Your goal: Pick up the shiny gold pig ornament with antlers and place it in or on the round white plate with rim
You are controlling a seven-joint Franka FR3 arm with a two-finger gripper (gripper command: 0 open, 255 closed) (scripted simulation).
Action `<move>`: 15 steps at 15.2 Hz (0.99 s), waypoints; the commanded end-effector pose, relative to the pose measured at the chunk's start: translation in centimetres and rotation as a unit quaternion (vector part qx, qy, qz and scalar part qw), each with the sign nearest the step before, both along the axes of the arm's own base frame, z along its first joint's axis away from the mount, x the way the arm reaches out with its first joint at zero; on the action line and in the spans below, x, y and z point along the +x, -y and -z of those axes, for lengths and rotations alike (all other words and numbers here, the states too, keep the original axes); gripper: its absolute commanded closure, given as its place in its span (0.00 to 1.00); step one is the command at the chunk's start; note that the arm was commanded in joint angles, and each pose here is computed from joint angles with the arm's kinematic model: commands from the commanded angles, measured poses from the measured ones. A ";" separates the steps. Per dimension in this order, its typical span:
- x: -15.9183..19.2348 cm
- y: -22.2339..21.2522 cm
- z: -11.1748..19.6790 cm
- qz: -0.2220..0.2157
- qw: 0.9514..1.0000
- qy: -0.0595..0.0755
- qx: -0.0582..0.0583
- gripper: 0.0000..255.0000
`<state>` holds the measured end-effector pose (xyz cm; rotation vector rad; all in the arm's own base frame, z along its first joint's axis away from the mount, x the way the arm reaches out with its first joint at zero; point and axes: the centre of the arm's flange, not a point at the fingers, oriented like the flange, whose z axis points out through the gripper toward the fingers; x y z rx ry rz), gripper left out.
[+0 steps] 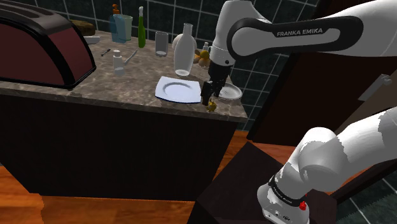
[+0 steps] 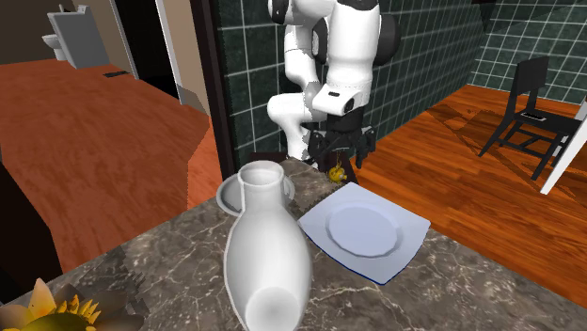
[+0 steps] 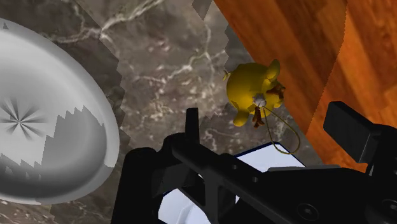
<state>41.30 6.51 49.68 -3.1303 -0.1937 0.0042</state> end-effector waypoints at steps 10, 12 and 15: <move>0.0 0.0 0.1 0.000 1.000 0.000 0.000 1.00; 0.1 0.0 0.1 0.000 1.000 0.000 0.000 1.00; 0.0 0.0 0.1 0.000 1.000 0.000 0.000 1.00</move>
